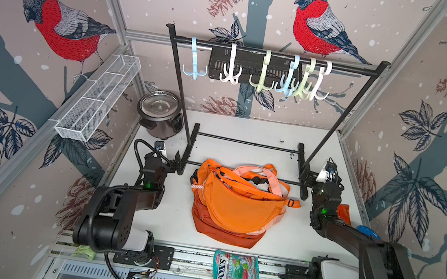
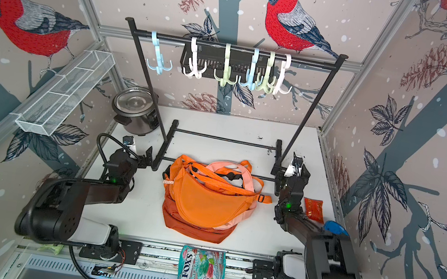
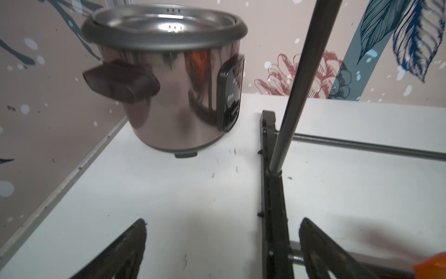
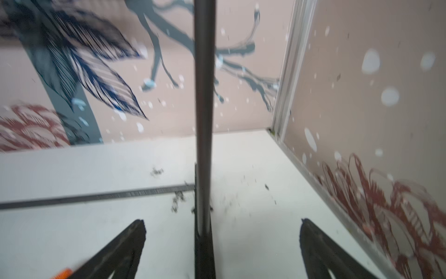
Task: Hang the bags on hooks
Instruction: Pick up the bag from the bag.
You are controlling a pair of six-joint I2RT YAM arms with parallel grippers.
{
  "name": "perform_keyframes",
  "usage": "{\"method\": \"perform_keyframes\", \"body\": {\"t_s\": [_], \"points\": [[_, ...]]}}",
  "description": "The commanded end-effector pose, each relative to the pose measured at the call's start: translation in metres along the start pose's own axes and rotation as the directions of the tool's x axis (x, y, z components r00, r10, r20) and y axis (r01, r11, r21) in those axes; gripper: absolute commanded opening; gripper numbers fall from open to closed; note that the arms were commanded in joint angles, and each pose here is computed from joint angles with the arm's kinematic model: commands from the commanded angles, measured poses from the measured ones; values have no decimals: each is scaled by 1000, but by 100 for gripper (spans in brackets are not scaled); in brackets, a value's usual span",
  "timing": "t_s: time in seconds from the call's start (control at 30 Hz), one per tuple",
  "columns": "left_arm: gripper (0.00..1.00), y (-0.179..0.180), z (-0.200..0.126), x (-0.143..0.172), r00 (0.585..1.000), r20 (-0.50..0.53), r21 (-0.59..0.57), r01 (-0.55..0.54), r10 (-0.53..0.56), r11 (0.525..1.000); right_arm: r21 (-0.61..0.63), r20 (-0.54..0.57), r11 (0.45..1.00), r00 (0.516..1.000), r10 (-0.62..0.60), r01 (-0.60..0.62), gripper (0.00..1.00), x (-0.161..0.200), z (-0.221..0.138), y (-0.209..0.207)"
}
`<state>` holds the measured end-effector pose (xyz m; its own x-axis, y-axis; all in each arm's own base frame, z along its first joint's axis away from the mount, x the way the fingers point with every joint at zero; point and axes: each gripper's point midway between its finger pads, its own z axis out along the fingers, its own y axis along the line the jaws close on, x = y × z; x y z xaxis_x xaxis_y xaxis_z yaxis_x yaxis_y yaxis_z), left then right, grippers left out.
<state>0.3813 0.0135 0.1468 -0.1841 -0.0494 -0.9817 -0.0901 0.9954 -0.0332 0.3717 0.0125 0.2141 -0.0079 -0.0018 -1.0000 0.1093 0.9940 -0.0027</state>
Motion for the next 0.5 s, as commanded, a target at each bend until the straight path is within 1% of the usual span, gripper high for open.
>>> {"method": "perform_keyframes", "body": {"t_s": [0.0,0.03,0.07,0.1,0.13,0.17,0.23,0.27,0.37,0.47], "points": [[97,4,-2,-10,999,-25,-76,20,-22,997,-43,-140,999,990,13,-19,99,11,-9,9],[97,3,-3,-12,999,-29,-97,25,-27,995,-58,-185,994,979,81,-93,99,15,-12,11],[97,-3,-3,-14,998,-43,-97,35,-39,995,-33,-224,977,954,200,-213,99,18,-16,9],[97,-10,-2,-18,997,-60,-92,45,-51,995,-39,-266,951,921,285,-305,99,22,-22,10],[97,-16,-2,-21,995,-80,-98,45,-53,994,-102,-280,930,907,315,-354,99,20,-26,17],[98,-22,-3,-29,994,-87,-113,52,-62,992,-185,-281,908,905,318,-377,99,13,-32,29],[98,-38,-7,-44,993,-93,-102,69,-79,992,-239,-293,892,904,311,-384,99,4,-40,43],[98,-43,-11,-53,989,-93,-98,102,-112,990,-275,-288,892,915,281,-360,99,-3,-46,53],[97,-63,-28,-71,967,-106,-9,231,-231,973,-373,-263,888,949,177,-269,99,-25,-67,86],[98,-80,-51,-82,939,-141,94,329,-314,940,-482,-269,851,959,84,-210,99,-39,-94,123]]}}
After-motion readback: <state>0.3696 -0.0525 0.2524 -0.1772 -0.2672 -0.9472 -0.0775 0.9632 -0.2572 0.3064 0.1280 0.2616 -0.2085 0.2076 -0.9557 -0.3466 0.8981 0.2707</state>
